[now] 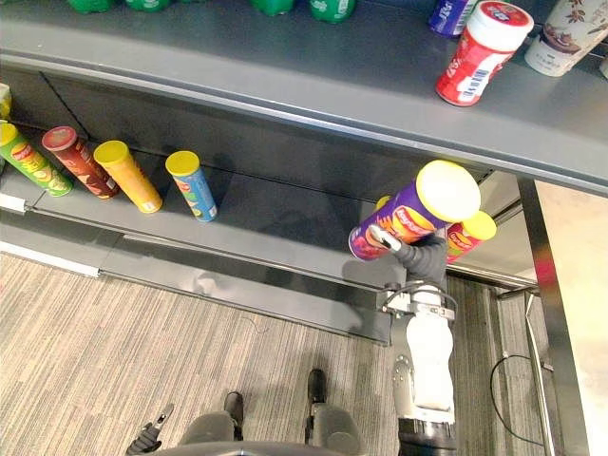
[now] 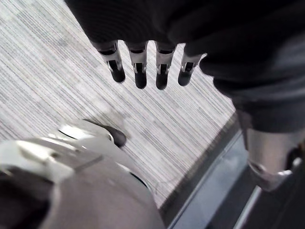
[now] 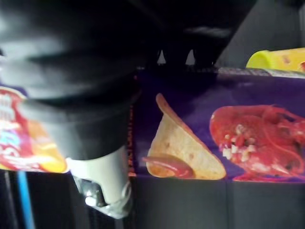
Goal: Put the gum and the chips on the shelf.
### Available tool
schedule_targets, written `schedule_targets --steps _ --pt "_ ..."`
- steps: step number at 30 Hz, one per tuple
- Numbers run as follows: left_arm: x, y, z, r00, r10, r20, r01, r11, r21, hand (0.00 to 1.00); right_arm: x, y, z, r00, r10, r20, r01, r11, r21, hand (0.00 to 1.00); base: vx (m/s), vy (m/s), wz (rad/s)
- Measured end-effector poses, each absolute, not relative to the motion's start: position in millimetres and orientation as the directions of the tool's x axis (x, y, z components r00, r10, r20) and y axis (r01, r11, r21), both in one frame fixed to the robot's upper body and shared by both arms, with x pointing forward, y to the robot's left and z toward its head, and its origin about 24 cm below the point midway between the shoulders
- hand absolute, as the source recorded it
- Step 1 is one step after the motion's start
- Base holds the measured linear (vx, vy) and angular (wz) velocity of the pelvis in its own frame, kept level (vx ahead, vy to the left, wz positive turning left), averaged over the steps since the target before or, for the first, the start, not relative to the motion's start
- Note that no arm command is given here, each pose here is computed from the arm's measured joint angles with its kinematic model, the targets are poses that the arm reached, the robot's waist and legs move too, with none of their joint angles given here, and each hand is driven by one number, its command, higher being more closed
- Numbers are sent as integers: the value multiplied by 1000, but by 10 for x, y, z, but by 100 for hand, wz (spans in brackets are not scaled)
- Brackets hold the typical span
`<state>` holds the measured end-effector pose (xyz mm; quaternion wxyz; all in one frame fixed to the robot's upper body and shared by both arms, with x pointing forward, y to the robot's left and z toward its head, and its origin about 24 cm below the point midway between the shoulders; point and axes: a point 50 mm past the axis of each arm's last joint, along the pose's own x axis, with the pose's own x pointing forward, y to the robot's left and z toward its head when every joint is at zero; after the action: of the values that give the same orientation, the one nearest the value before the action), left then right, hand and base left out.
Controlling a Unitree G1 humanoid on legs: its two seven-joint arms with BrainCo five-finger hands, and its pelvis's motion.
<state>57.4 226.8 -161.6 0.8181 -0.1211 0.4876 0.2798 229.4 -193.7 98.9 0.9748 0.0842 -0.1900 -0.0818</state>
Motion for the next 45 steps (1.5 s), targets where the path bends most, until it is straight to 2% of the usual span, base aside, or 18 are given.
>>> schedule_targets --steps 3,10,14,21,25,30,33,37,39,45 --pt "643 2231 -1613 389 327 -861 -539 839 75 0 2243 -1805 881 940 -140 312 80 977 195 100 57 -8 12" --pt "685 2249 -1603 402 323 -857 -495 864 94 0 2209 -1265 791 952 108 286 -174 961 216 100 24 19 -9" --pt "722 2251 -1597 405 330 -853 -489 866 103 0 2218 -1160 751 950 154 271 -217 952 218 100 -23 4 -15" --pt "799 2223 -1592 419 324 -848 -446 887 119 0 2263 -918 455 955 264 136 -287 936 201 100 -81 -40 10" --pt "973 2138 -1568 465 298 -834 -391 914 108 0 2490 -825 557 944 288 162 -304 949 85 100 -72 -24 36" --pt "1451 2011 -1392 611 274 -743 -321 943 83 0 3005 -911 1021 940 146 309 -142 989 -36 100 -66 1 46" --pt "1687 1935 -1276 680 261 -685 -288 954 78 0 3242 -1058 1269 929 2 370 9 1000 -28 100 -41 8 32" --pt "2057 1800 -1031 790 235 -567 -290 957 -7 0 3591 -1290 1873 848 -231 477 228 972 65 100 -58 25 20" --pt "2146 1761 -958 817 223 -532 -286 958 -37 0 3684 -1399 2203 788 -314 529 310 945 100 100 -64 39 12" --pt "2249 1686 -907 830 209 -517 -283 957 -69 0 3793 -1740 2690 678 -478 558 460 869 185 100 -23 6 8"
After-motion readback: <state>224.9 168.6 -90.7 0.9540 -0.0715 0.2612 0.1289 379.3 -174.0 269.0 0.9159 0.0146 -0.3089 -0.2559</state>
